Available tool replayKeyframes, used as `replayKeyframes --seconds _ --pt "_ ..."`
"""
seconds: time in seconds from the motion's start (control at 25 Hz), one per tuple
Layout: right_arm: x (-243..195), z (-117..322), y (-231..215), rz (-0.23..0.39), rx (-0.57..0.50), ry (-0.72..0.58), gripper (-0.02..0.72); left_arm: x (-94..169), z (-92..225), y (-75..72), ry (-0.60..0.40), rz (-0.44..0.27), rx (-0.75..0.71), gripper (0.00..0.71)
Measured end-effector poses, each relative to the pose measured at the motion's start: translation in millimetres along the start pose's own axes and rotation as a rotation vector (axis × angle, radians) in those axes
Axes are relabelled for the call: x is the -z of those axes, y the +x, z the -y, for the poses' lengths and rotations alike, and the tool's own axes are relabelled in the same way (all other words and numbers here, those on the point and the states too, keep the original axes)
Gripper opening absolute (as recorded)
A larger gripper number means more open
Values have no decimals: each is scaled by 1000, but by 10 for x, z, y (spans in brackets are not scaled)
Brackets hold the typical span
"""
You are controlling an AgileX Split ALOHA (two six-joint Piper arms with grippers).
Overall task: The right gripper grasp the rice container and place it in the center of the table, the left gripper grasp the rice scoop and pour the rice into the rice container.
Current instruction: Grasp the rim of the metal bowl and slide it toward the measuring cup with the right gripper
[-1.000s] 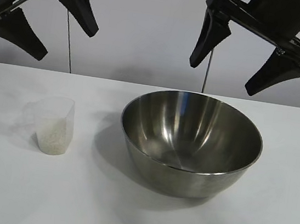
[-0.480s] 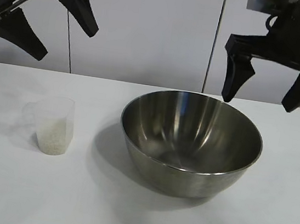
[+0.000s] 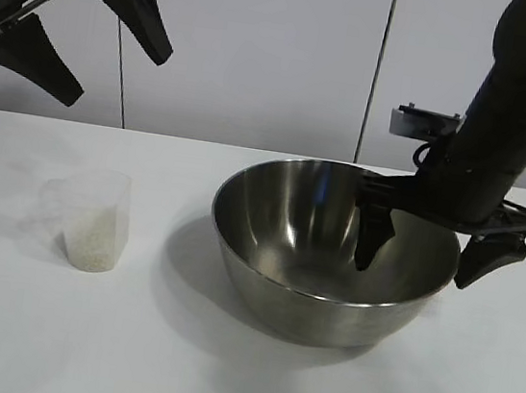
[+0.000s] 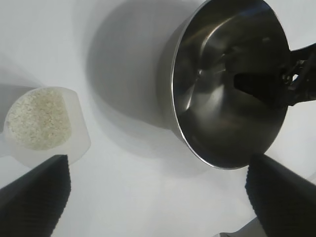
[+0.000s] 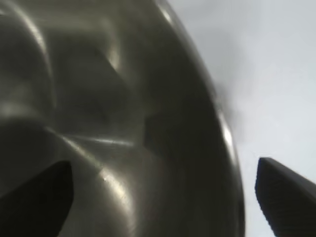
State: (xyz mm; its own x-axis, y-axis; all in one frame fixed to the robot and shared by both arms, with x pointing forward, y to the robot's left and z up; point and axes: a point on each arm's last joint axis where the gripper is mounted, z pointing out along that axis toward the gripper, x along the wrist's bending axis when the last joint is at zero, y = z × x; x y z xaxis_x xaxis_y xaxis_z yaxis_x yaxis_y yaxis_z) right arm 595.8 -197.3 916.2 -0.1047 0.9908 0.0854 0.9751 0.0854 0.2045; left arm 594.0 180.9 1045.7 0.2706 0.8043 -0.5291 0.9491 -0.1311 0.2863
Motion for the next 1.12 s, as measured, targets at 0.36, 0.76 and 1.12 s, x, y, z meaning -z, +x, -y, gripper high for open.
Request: replayKeyframes --seconds 0.36,0.76,1.12 --pt "-26 -10 10 -19 -51 -6 69 0 0 0 0 0 0 694" --pt "261 -45 -108 -81 -101 -41 10 0 0 0 0 0 -1 694" --pt "306 -59 -275 -185 -124 -31 10 0 0 0 0 0 -1 694"
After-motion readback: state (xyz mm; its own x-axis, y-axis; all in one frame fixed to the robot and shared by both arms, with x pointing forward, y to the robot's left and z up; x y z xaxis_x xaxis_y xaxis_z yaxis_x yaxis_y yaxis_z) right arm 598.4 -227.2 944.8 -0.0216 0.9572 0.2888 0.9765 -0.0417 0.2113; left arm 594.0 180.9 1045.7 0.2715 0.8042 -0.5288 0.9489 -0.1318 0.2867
